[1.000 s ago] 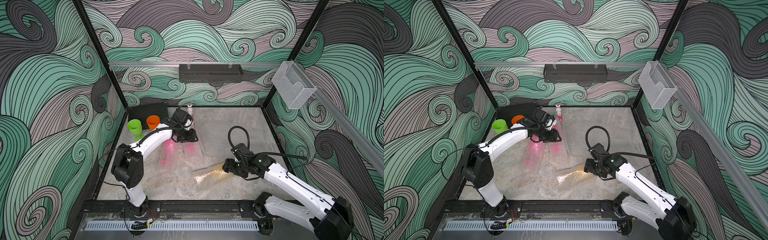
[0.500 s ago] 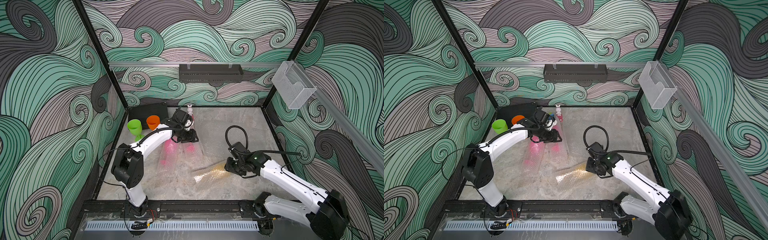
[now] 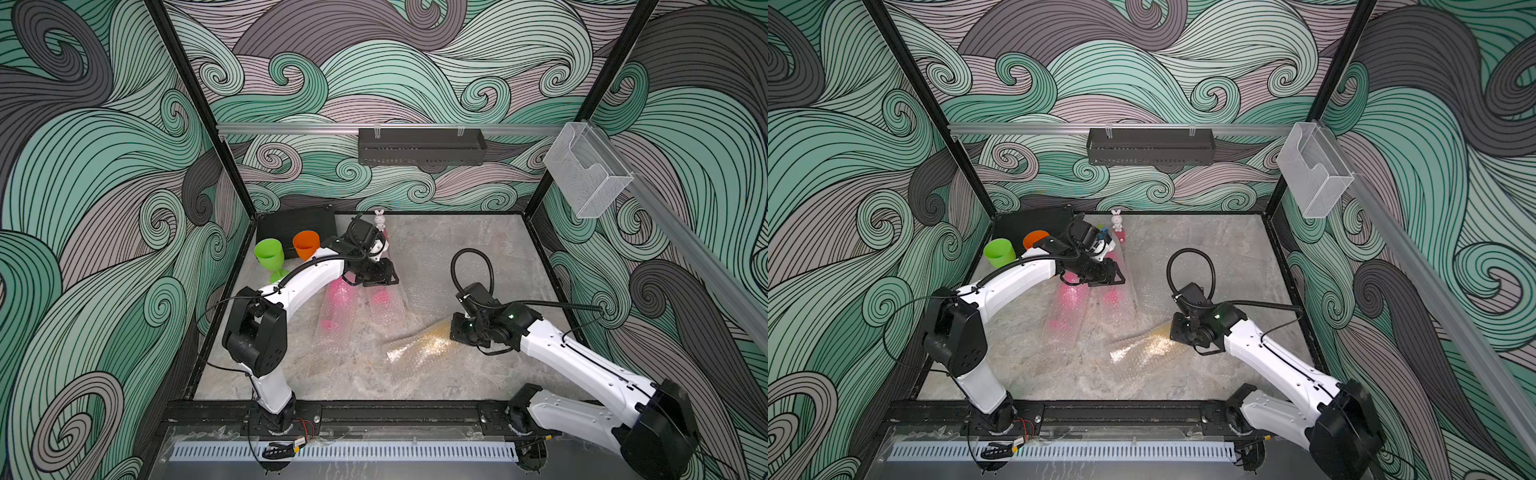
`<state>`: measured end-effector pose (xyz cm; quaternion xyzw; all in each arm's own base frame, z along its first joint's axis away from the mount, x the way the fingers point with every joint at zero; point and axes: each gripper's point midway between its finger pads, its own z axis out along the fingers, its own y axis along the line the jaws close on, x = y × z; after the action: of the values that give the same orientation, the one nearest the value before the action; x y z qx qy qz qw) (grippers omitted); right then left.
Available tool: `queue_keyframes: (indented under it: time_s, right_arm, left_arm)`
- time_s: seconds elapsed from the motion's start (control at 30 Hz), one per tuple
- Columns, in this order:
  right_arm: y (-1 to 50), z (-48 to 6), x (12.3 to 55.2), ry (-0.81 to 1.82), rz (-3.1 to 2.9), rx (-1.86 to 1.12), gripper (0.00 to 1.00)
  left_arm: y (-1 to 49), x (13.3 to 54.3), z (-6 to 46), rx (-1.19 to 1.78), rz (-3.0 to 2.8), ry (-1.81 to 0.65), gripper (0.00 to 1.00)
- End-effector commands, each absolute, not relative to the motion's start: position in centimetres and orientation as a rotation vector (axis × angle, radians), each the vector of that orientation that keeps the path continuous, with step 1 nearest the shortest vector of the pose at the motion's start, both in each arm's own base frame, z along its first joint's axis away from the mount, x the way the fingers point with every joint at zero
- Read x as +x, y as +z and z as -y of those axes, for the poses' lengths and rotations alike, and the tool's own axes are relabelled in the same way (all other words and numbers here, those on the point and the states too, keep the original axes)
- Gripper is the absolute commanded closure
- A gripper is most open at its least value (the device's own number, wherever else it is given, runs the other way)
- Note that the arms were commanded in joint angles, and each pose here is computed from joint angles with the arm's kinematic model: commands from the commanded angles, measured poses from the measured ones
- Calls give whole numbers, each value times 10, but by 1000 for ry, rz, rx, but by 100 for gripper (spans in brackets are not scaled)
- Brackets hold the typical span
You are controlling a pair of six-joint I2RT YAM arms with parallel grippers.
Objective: Unpack wine glasses from bubble wrap
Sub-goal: Pick up the bubble wrap from the center of the board.
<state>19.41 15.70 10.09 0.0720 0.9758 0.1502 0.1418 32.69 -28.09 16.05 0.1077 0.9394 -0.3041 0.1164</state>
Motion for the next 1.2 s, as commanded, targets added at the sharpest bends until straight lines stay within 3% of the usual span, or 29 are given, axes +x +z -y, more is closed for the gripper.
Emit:
queue_keyframes:
  time_s: [0.0,0.17,0.57,0.8,1.17]
  right_arm:
    - [120,-172,203,533,-2741,88,95]
    - [150,-190,213,664,-2598,-86,100]
    - [200,-227,215,770,-2310,-638,100]
    - [197,-219,247,628,-2240,-733,100]
    - [172,-221,299,769,-2361,-693,98]
  left_arm:
    - [165,313,287,402,-2747,-961,51]
    - [159,308,284,395,-2758,-959,51]
    - [172,308,287,387,-2718,-1004,51]
    - [168,309,287,370,-2735,-1031,51]
    - [147,296,286,352,-2804,-1065,52]
